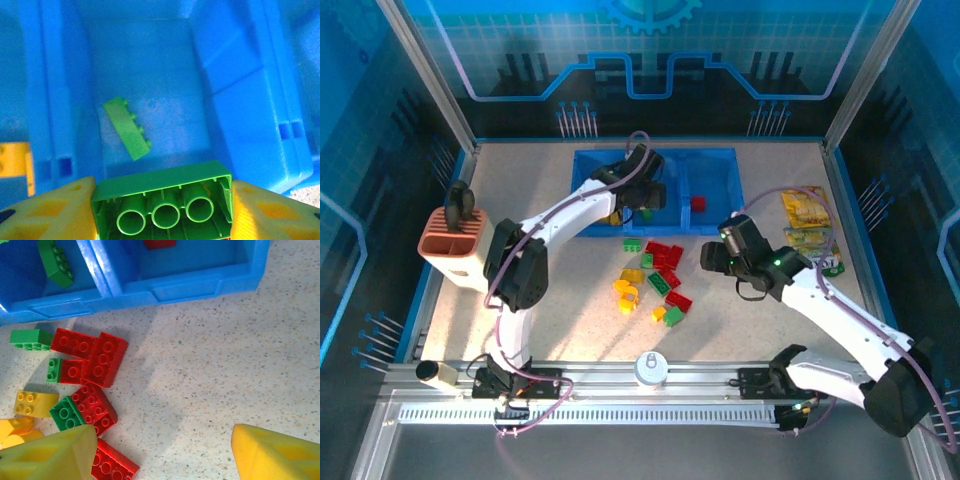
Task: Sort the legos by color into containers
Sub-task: Place the lego in the container, then move the lego to the bottom-center of the table, then pick up the lego from the bottom-center of the table, then place the lego in the container, then pick up the lego from the center of the table, then place the lego in the container.
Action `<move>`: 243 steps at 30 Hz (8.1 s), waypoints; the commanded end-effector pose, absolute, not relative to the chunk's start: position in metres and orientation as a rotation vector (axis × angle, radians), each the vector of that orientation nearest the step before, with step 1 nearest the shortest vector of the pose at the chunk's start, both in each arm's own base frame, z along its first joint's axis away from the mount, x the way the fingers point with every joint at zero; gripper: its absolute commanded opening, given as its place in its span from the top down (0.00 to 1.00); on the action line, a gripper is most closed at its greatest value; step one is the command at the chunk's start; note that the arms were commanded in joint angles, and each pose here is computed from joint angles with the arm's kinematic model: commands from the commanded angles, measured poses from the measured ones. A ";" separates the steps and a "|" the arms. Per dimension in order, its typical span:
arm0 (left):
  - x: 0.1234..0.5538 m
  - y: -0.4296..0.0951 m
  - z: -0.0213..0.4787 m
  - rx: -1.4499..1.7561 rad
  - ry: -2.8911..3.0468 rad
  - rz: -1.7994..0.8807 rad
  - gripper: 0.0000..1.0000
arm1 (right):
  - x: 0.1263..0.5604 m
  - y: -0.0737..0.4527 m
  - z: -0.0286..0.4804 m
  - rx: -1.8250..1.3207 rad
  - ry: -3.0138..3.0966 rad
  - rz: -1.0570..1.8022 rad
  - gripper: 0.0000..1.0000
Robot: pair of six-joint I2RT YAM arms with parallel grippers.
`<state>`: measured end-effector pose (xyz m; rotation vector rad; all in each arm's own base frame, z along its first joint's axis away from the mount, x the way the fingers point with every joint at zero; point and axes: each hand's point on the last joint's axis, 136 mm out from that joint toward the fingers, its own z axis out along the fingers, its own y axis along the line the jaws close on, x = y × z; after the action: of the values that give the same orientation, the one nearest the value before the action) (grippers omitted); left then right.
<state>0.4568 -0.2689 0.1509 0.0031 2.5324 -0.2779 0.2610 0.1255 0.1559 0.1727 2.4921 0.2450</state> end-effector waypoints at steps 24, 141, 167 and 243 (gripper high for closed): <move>0.421 -0.262 0.258 0.053 2.317 -0.592 0.18 | 0.238 0.195 0.140 -0.303 2.562 0.368 0.22; 0.241 -0.131 0.127 -0.209 2.469 -0.441 0.24 | 0.376 0.264 0.131 -0.430 2.676 0.079 0.69; 0.244 -0.181 0.112 -0.066 2.512 -0.476 0.25 | 0.430 0.265 0.181 -0.327 2.568 0.141 0.24; 0.472 -0.298 0.183 0.243 2.389 -0.259 0.52 | 0.249 0.128 0.143 -0.006 2.524 0.273 0.35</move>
<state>0.4654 -0.3005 0.1911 0.2070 2.3561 -0.3090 0.2557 0.1331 0.1465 -0.0395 2.5065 0.2568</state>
